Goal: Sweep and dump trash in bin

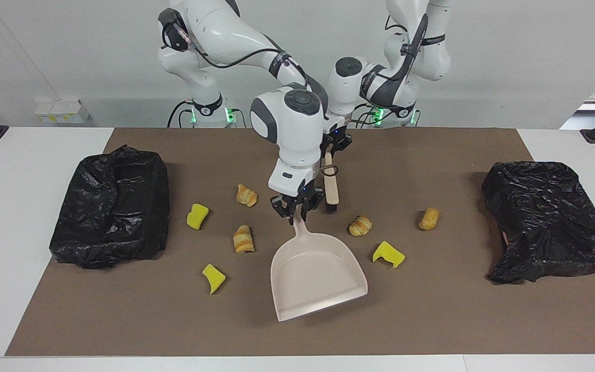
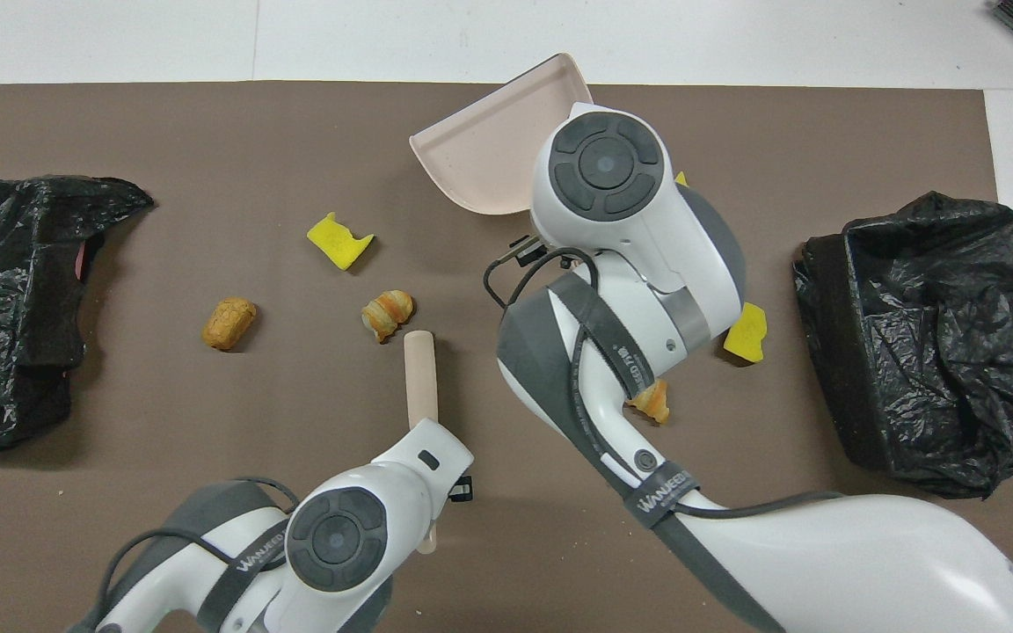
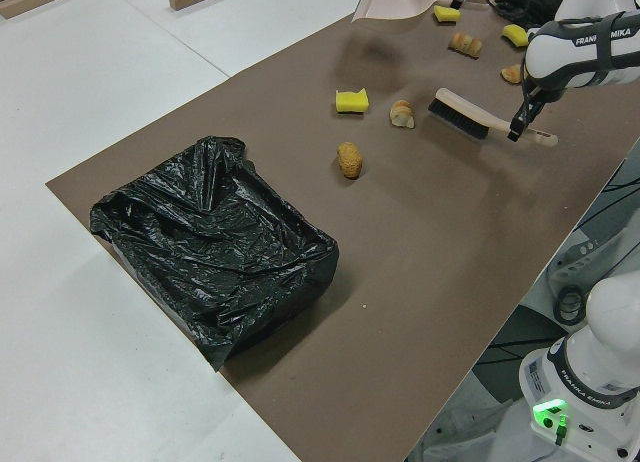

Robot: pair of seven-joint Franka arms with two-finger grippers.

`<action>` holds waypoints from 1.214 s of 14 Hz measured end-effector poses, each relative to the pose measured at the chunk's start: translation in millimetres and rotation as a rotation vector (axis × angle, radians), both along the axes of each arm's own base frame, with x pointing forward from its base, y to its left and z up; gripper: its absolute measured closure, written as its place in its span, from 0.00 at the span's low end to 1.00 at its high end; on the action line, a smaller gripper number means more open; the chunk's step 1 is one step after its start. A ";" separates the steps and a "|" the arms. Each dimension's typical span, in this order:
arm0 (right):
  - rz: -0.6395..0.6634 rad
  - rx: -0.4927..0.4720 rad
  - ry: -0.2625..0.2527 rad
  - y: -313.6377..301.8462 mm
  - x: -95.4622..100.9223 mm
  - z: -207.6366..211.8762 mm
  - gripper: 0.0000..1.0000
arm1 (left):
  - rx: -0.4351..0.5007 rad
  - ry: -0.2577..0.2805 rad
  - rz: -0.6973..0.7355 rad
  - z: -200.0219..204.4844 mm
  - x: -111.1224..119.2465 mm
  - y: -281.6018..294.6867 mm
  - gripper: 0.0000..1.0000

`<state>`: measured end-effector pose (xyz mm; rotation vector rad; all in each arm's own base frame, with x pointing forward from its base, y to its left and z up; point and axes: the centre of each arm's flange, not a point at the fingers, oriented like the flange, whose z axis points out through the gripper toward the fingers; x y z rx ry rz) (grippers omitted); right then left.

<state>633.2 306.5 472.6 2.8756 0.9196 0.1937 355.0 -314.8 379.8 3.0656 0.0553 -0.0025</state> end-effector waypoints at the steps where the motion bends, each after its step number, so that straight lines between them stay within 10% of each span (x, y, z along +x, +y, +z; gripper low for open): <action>1: 0.084 -0.025 0.021 -9.0 -2.0 0.4 0.68 | -0.004 -0.004 0.022 10.3 11.7 9.6 0.74; 9: 0.708 -0.099 0.178 -74.1 -0.4 -54.4 0.68 | 0.109 -0.042 0.207 22.2 94.1 125.3 0.74; 17: 0.833 -0.047 0.180 -23.0 -17.3 -87.5 0.68 | 0.204 -0.013 0.191 13.2 131.6 269.5 0.74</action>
